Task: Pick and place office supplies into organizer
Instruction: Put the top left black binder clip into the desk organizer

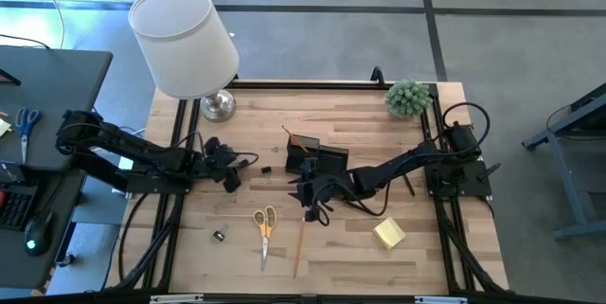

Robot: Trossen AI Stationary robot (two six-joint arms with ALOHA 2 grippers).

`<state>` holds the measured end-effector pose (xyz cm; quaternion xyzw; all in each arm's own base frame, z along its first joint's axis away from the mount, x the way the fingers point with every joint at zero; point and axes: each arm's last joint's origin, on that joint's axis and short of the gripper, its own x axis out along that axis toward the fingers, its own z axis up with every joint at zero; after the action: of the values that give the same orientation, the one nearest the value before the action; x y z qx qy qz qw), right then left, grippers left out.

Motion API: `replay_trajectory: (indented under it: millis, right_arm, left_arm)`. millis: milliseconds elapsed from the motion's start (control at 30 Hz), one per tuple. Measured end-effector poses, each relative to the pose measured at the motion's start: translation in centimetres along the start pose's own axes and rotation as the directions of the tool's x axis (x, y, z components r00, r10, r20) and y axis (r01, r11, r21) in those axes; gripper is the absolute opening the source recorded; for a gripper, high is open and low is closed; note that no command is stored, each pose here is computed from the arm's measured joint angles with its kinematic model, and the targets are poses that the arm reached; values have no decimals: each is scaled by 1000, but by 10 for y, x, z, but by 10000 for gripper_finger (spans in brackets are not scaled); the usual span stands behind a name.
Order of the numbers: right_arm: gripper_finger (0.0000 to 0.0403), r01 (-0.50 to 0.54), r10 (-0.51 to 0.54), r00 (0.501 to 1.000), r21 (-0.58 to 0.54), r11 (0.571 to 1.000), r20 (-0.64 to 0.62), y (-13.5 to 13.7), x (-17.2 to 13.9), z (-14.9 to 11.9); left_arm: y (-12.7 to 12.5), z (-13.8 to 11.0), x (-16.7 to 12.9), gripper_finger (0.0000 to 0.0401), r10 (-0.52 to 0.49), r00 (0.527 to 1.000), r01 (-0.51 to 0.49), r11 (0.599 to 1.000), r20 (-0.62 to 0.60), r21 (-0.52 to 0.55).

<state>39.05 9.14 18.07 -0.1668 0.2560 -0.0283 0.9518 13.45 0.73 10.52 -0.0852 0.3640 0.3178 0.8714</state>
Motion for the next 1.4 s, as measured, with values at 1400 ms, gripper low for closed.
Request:
replay_trajectory:
  millis: [1400]
  right_arm:
    - [139, -4, 5, 998, 23, 1000, -59, 1, 0, -6]
  left_arm:
    - [-12, -4, 19, 67, -15, 1000, 17, 998, -22, 62]
